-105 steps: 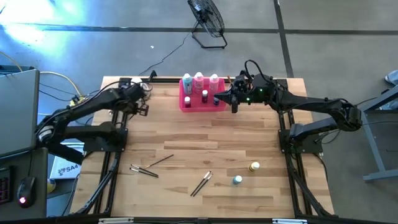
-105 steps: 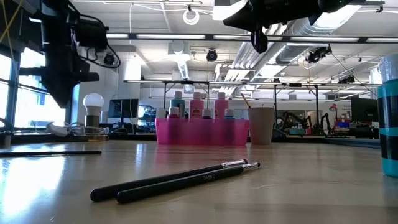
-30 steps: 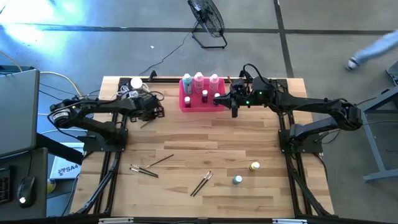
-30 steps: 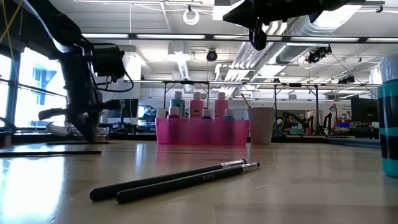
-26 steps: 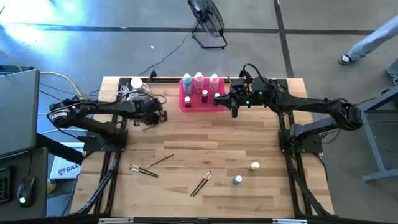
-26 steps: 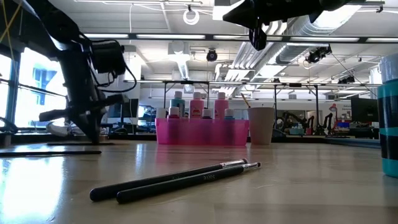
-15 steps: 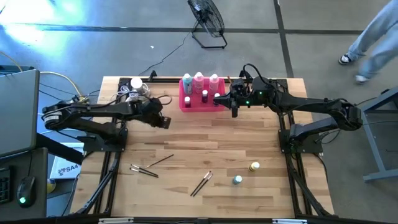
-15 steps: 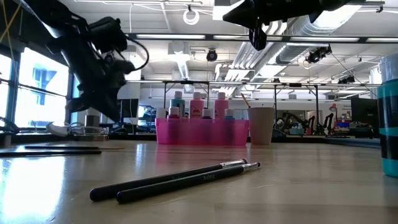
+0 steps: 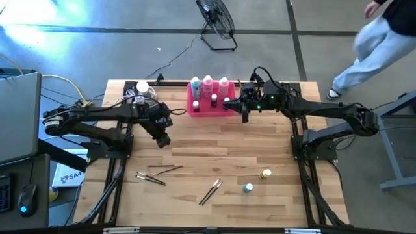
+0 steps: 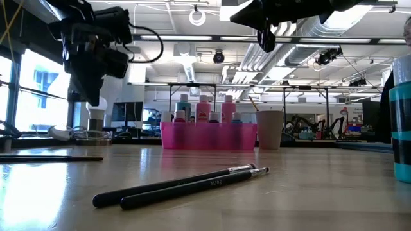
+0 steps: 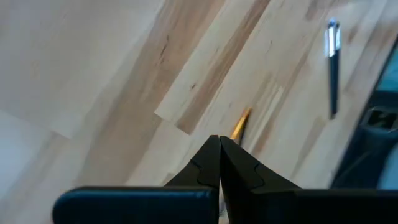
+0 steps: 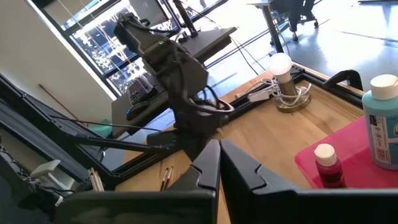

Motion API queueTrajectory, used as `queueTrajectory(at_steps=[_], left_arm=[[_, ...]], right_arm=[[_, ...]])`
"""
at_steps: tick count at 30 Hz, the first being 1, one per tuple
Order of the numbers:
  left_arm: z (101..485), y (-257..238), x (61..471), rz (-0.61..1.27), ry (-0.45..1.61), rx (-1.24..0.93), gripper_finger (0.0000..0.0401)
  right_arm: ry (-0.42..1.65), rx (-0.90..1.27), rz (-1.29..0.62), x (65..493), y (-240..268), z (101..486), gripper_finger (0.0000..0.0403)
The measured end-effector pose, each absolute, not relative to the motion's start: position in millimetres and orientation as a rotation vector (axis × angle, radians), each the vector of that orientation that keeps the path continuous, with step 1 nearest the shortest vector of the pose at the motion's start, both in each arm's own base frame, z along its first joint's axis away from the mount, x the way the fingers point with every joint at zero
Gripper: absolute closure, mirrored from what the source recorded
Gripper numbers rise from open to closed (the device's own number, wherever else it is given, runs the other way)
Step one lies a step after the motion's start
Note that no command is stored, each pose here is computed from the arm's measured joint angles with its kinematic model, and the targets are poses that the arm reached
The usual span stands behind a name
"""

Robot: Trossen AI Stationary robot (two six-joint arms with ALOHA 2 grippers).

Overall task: Pick & Place Paint Supplies
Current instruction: Put the orange paintbrush into the white cup

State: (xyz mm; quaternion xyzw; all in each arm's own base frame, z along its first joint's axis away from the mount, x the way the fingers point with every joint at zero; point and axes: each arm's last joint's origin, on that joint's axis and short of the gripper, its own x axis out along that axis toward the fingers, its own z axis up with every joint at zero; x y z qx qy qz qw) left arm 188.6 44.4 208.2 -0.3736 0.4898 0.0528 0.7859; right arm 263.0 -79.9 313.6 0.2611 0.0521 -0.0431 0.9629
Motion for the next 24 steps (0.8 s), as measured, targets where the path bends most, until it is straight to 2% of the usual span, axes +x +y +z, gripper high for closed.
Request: queueTrajectory(at_steps=[8, 13, 20, 24], left_arm=[[224.5, 26.1, 192.3, 0.047, 1.121, -0.532, 0.0401], [224.7, 14.1, 193.1, -0.024, 1.141, -0.450, 0.0401], [222.9, -5.3, 194.2, -0.059, 1.156, -0.155, 0.0401], [222.9, -13.1, 194.2, -0.103, 1.152, -0.068, 0.0401]], right_arm=[[0.106, 0.532, -0.088, 263.0, -79.9, 313.6, 0.0399], [0.106, 0.537, -0.088, 263.0, -79.9, 313.5, 0.0399], [0.102, 0.539, -0.107, 263.0, -80.5, 313.5, 0.0399], [0.091, 0.553, -0.150, 262.9, -81.7, 313.5, 0.0399]])
